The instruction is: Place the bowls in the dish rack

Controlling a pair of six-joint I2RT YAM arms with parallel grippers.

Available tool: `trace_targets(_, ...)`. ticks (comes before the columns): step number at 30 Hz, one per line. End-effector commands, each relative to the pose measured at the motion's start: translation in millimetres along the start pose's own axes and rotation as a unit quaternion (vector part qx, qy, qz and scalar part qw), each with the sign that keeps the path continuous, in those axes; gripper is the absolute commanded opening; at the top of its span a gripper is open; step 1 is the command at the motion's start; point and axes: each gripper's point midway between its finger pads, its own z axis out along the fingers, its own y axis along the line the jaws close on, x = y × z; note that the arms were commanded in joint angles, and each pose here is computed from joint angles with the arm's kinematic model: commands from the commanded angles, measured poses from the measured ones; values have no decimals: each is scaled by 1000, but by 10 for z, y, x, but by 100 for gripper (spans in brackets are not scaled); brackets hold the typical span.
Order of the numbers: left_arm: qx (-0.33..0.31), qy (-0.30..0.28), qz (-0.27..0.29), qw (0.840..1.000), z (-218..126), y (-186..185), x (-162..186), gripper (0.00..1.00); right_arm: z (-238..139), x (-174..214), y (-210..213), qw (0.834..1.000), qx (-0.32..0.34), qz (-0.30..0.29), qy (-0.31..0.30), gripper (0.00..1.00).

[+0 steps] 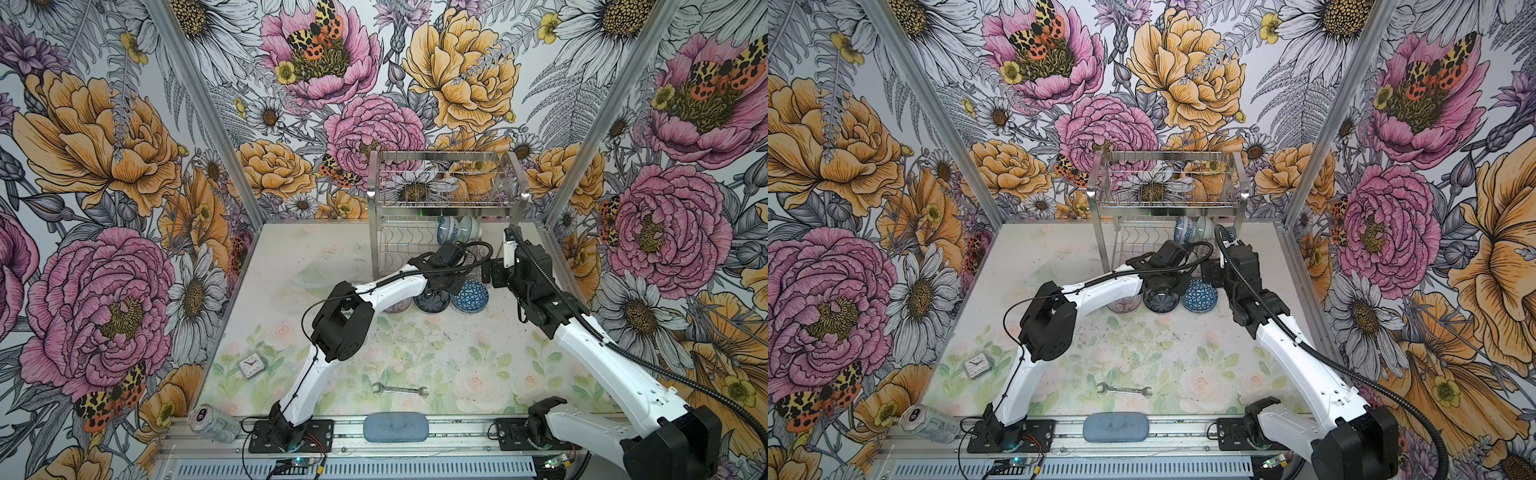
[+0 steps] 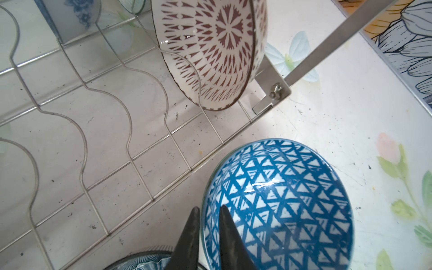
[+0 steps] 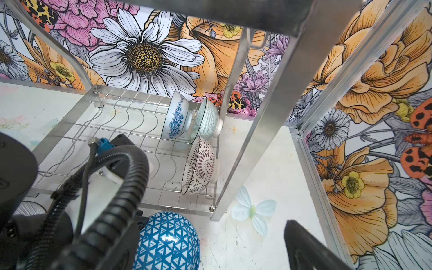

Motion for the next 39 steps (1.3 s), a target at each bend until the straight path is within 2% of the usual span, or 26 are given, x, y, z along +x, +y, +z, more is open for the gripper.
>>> trace_targets(1, 22, -16, -2, 1000, -117, -120, -156, 19, 26, 10, -10, 1000, 0, 10, 1, 98)
trace_targets(14, 16, 5, -7, 1000, 27, -64, -38, 19, 33, 7, -11, 1000, -2, 10, 1, 98)
trace_targets(20, 10, 16, -5, 1000, 90, -34, 35, 24, 37, 6, -10, 1000, -2, 10, 2, 98)
trace_targets(39, 7, 27, -8, 1000, 179, 3, 121, 22, 43, 23, -16, 1000, -2, 11, 4, 98)
